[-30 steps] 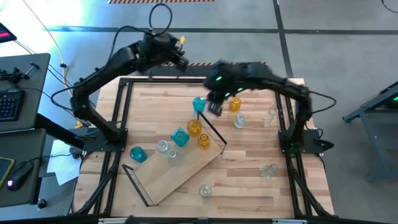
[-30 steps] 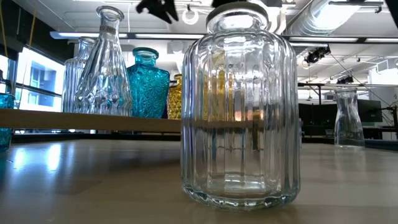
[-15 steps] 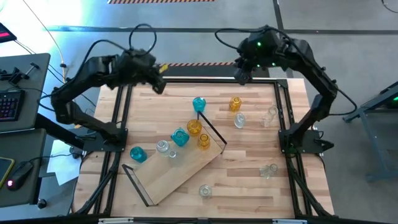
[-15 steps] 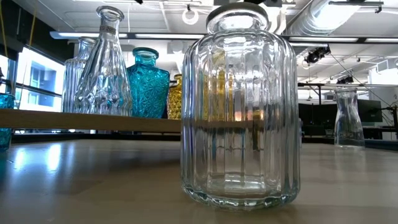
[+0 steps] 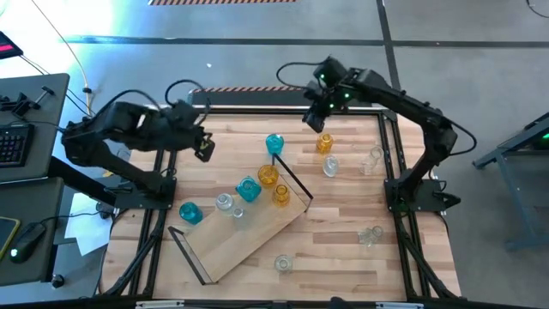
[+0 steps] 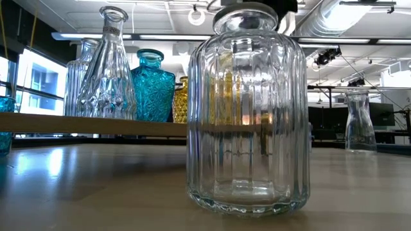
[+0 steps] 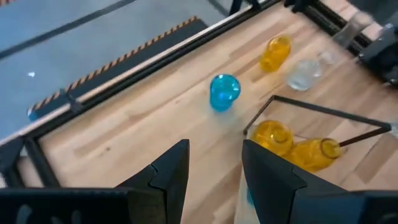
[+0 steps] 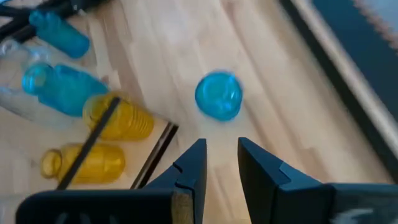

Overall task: Sort vases onto shelf
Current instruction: Put the blue vase on the shelf aligned with the other blue vase

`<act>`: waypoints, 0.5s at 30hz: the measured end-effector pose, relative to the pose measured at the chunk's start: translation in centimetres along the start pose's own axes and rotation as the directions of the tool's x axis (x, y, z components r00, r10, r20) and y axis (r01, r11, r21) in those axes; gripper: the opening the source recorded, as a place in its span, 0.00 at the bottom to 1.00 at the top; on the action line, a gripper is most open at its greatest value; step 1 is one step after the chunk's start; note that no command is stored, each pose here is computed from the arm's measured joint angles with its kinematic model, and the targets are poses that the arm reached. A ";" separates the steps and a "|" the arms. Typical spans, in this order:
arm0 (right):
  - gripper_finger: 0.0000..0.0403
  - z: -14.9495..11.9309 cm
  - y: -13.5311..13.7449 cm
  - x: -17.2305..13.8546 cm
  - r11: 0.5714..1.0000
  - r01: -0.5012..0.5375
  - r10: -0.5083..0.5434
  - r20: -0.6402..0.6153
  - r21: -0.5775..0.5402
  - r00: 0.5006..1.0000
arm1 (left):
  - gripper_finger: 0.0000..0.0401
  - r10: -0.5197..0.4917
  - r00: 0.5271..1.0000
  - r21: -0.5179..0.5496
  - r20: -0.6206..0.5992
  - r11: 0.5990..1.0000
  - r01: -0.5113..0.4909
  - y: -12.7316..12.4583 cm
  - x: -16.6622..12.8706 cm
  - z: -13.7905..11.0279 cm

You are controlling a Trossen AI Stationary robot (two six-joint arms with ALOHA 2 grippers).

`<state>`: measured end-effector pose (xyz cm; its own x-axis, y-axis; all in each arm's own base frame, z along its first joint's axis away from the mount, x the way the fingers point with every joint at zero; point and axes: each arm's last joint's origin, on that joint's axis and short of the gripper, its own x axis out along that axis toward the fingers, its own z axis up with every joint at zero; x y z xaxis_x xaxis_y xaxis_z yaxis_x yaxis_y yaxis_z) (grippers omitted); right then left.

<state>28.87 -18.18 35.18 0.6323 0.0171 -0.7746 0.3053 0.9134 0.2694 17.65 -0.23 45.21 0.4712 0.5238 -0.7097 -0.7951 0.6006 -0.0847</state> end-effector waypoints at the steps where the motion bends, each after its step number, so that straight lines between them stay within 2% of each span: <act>1: 0.18 -0.4 -0.2 0.4 1.000 -0.019 0.019 -0.013 0.009 1.000 | 0.35 0.002 1.000 -0.010 -0.006 1.000 -0.002 0.0 -0.1 -0.4; 7: 0.18 -1.3 -0.8 2.0 0.995 -0.099 0.099 -0.019 0.032 0.995 | 0.35 -0.010 1.000 -0.064 -0.020 0.998 0.009 -0.3 0.1 -2.8; 10: 0.18 -1.3 -0.9 2.3 0.993 -0.107 0.107 -0.007 0.045 0.994 | 0.35 0.007 0.999 -0.074 -0.043 0.997 -0.011 -0.7 0.8 -4.0; 15: 0.18 -0.5 -0.8 2.3 0.993 -0.119 0.118 0.070 0.005 0.991 | 0.35 0.022 0.996 -0.080 -0.084 0.996 -0.029 -1.3 1.7 -5.5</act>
<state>29.70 -18.70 32.89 0.7123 0.0962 -0.6952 0.2314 0.9030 0.3620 17.39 -3.40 40.23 0.4196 0.4842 -0.7678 -0.8365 0.5346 -0.1201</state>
